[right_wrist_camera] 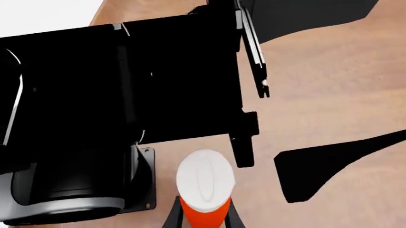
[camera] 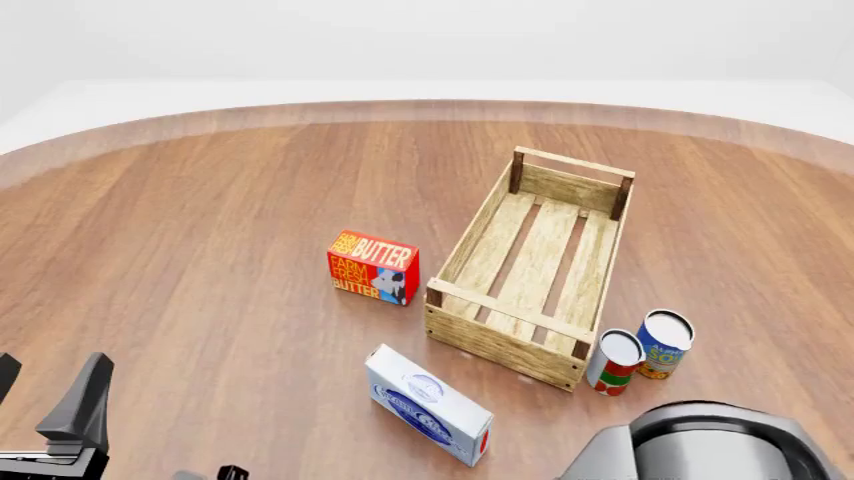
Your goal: Pick up the ketchup, and put it in the wooden tray.
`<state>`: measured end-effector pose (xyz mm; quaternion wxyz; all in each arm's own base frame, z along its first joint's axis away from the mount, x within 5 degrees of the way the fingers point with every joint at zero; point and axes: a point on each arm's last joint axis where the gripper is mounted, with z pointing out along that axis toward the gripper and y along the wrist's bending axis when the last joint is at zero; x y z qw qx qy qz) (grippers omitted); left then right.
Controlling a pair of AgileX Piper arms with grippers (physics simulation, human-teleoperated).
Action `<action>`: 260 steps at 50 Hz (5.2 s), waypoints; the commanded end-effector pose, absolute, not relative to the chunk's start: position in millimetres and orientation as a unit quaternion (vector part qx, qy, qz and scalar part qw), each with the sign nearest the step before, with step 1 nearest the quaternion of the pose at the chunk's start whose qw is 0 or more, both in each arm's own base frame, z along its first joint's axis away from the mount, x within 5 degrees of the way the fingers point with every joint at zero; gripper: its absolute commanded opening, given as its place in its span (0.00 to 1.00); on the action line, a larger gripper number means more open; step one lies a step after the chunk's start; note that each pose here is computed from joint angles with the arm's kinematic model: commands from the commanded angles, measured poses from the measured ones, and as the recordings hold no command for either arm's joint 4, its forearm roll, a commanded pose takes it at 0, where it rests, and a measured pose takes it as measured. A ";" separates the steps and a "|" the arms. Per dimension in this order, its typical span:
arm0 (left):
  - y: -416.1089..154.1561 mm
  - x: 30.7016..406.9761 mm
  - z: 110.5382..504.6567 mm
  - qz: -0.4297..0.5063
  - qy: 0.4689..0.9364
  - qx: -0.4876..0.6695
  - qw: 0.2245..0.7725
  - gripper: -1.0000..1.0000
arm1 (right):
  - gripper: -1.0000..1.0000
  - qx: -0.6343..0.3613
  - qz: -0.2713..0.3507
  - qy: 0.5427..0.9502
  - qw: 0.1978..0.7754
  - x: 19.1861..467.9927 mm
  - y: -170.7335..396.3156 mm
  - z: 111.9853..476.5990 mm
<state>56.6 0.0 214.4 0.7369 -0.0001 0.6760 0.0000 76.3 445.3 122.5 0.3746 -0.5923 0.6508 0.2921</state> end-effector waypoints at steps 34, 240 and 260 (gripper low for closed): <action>0.0 56.6 214.4 0.000 0.676 0.000 0.737 1.00 | 0.00 -0.537 0.267 0.691 0.405 126.9 373.5 163.5; -0.1 56.5 214.3 0.000 0.676 0.000 0.737 1.00 | 0.00 -0.122 0.046 0.884 0.450 392.9 95.4 139.8; -0.1 56.5 214.3 0.000 0.676 0.000 0.737 1.00 | 1.00 -0.123 0.049 0.880 0.456 391.7 97.9 150.0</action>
